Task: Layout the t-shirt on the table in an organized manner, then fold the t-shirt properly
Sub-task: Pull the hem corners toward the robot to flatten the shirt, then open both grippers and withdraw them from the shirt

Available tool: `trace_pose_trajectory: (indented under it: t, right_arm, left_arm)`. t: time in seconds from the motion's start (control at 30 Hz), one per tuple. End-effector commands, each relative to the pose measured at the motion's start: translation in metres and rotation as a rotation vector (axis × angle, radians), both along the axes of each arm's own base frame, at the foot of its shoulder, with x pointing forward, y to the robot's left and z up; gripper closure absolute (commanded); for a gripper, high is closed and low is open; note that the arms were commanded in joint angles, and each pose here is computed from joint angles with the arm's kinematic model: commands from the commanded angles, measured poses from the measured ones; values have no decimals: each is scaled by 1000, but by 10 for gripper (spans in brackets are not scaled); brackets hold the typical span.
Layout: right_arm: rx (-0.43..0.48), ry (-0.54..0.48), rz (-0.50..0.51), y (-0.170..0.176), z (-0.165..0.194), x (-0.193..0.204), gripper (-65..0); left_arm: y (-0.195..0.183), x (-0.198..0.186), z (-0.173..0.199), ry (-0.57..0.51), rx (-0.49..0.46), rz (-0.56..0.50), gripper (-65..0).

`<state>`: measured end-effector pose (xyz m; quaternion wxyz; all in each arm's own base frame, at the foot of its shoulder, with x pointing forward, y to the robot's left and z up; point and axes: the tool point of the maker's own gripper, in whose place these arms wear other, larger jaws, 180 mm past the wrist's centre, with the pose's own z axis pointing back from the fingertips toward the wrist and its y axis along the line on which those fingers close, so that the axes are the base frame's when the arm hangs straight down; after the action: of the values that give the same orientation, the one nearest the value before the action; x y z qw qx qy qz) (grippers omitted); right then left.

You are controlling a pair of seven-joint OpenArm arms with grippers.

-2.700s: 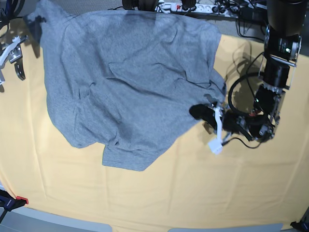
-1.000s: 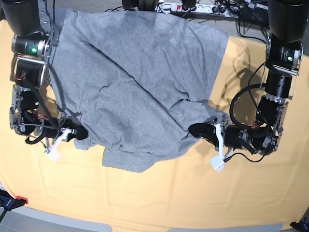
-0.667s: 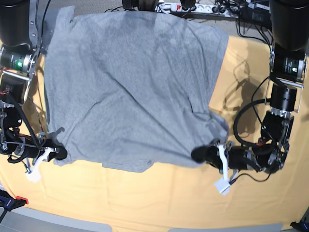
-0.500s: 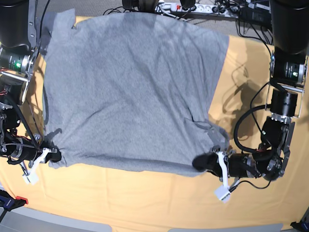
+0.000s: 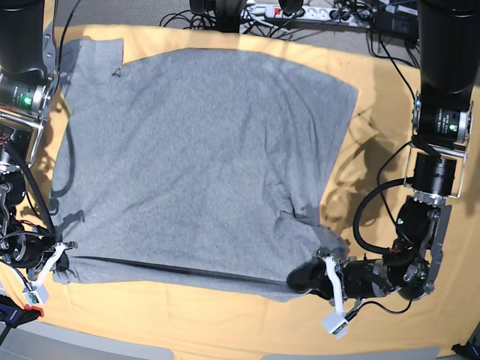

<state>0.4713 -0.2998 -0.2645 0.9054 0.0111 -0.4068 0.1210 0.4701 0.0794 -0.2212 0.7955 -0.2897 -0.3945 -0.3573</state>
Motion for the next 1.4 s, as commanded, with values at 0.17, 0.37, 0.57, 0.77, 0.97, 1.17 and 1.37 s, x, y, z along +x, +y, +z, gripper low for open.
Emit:
trace_pose_trajectory:
  t: [0.17,0.37,0.57,0.77,0.97,1.17,1.37]
  right_arm:
    - [-41,-98,-71,-21,34,14,0]
    - [-51,-103,-51,-21,35,13,-157]
    - [-37,-120,-61,-43,50,5,-352]
    - [21,-134,20,-48,82,-13,-352]
    - [186,-91,118,-44,96,-50,-351]
    - [365,-71,132,-48,80,-90,-351]
    - [453,-68,113,-51,60,-120,-343]
  left_arm:
    - [9,20,29,-125,32,32,0]
    - [15,24,34,-144,57,43,-146]
    - [51,39,60,-176,124,134,-494]
    - [71,27,72,-100,132,126,-494]
    - [53,-22,55,125,22,-52,-494]
    - [63,-46,27,200,-53,-71,-494]
    - [94,-56,12,232,-70,6,-489]
